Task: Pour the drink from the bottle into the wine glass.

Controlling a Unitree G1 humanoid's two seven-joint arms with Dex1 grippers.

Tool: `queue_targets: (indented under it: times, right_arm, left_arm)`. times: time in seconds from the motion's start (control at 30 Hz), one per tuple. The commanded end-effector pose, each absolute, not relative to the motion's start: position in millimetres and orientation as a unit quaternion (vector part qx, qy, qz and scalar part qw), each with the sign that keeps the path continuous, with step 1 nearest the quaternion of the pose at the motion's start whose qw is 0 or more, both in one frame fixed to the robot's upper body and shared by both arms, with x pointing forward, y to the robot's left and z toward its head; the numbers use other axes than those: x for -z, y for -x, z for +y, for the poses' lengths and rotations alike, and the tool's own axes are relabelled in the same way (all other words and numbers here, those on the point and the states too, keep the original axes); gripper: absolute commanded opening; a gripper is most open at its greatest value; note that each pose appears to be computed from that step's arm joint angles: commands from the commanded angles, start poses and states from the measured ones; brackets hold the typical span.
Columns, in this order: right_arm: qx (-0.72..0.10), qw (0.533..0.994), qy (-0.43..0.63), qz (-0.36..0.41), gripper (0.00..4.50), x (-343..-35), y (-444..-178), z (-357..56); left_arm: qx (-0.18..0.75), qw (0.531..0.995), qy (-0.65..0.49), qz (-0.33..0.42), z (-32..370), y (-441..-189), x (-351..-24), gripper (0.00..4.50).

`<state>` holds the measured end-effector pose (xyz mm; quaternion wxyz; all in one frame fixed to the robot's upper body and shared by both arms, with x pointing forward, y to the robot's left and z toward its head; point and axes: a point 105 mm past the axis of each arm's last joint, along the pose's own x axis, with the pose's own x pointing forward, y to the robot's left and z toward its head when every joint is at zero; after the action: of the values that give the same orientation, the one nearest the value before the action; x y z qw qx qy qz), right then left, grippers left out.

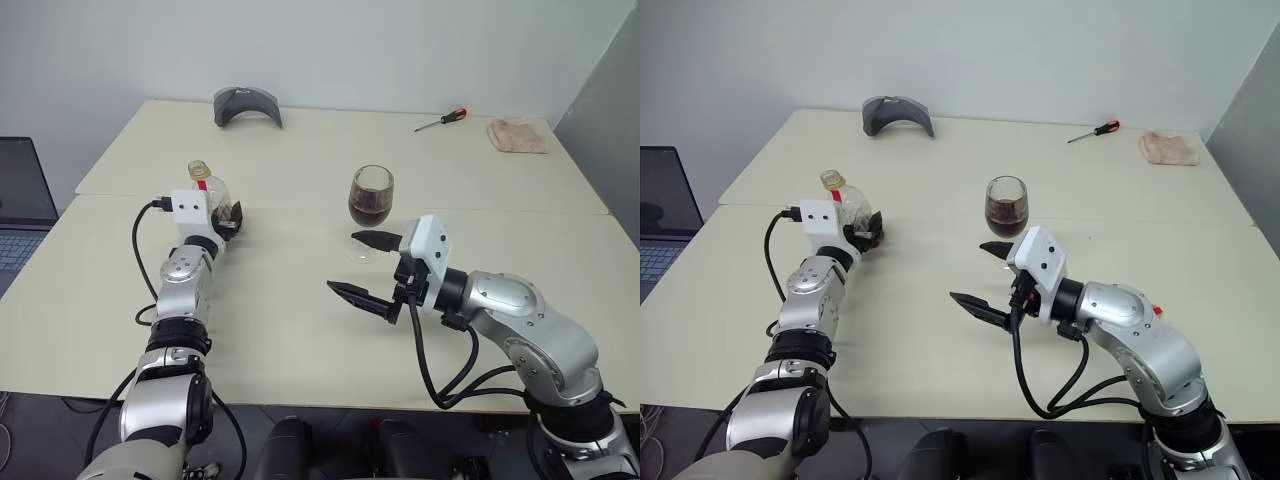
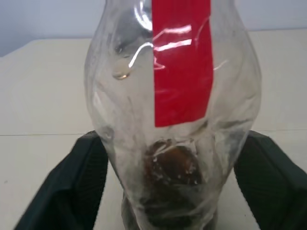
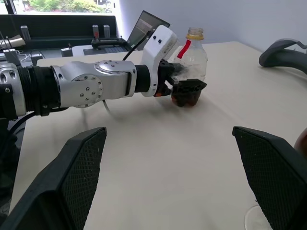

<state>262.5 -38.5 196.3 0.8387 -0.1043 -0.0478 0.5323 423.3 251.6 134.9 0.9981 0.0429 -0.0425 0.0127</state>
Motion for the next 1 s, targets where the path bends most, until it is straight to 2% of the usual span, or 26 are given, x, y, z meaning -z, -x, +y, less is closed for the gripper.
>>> queue_targets:
  times: [0.03,0.17,0.3,0.4,0.47,0.6,0.7,0.83,0.9,1.0]
  right_arm:
    - [-0.528,0.838,0.117,-0.076,4.50,-206,-258,-44]
    - [-0.501,0.854,0.117,-0.082,4.50,-203,-259,-57]
    - [-0.472,0.869,0.132,-0.072,4.50,-183,-259,-70]
    - [-0.416,0.896,0.135,-0.082,4.50,-166,-266,-87]
    - [-0.341,0.927,0.135,-0.081,4.50,-156,-282,-107]
    - [-0.182,0.969,0.131,-0.106,4.50,-146,-308,-156]
    - [-0.117,0.979,0.122,-0.111,4.50,-134,-316,-176]
    - [-0.074,0.982,0.125,-0.117,4.50,-125,-323,-191]
    - [-0.080,0.980,0.139,-0.116,4.50,-119,-325,-191]
    - [-0.064,0.986,0.106,-0.108,4.50,-113,-328,-197]
  left_arm:
    - [0.006,0.995,-0.045,-0.090,246,-410,-158,4.47]
    - [0.005,0.996,-0.029,-0.089,250,-378,-158,4.47]
    - [-0.023,0.997,-0.041,-0.063,258,-352,-148,4.47]
    - [-0.048,0.997,-0.048,-0.040,263,-334,-137,4.47]
    - [-0.050,0.997,-0.049,-0.034,259,-323,-132,4.47]
    - [-0.034,0.997,-0.055,-0.029,247,-312,-126,4.47]
    - [-0.018,0.997,-0.063,-0.035,236,-310,-127,4.47]
    - [-0.007,0.996,-0.069,-0.054,229,-312,-134,4.47]
    - [-0.008,0.996,-0.067,-0.059,229,-313,-136,4.47]
    - [-0.015,0.995,-0.066,-0.068,231,-315,-139,4.47]
